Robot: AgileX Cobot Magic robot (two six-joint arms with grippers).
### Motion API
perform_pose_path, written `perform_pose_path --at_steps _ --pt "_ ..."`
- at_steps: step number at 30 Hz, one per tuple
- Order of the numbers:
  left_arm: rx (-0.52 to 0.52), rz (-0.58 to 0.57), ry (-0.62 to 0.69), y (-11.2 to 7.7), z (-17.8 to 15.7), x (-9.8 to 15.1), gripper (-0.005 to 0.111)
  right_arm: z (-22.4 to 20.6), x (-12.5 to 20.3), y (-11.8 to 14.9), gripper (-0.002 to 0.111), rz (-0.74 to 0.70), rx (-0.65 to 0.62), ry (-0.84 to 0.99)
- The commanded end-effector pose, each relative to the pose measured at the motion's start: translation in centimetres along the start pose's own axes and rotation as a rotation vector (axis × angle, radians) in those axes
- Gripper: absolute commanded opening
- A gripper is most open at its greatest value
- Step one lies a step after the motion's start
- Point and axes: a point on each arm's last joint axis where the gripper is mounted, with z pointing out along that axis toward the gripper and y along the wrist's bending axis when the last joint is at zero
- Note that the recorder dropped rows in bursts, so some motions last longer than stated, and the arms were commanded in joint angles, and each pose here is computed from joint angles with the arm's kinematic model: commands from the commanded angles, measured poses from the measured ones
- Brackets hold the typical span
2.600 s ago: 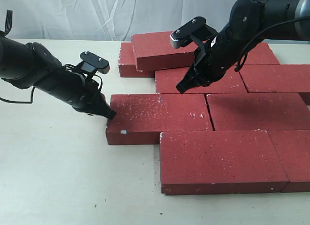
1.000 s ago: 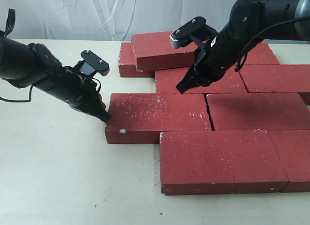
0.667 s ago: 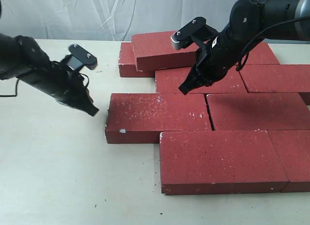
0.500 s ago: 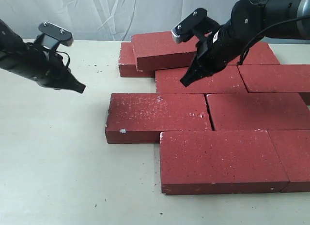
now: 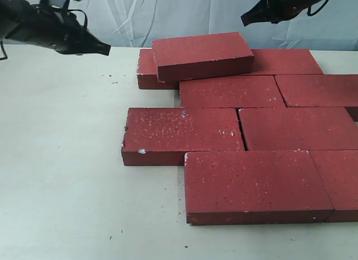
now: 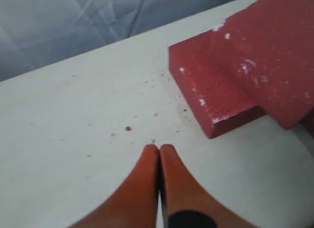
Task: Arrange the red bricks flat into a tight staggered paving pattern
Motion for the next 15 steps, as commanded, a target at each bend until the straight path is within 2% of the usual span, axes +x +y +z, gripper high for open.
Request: perform_pose_path --at_steps 1,6,10,15 --pt "0.145 -0.007 0.058 -0.8 2.1 -1.4 0.0 1.6 -0.7 -2.2 -0.001 0.053 0.004 0.019" --pt "0.219 -0.021 0.077 -0.9 4.2 -2.3 0.0 3.8 -0.9 -3.6 -0.001 0.082 -0.01 0.062" --pt "0.315 -0.023 0.126 -1.4 5.7 -2.5 0.0 6.3 -0.7 -4.0 -0.001 0.077 -0.014 0.086" --pt "0.332 -0.069 0.143 -1.1 7.9 -2.5 0.0 8.7 -0.5 -4.3 -0.001 0.057 -0.008 0.104"
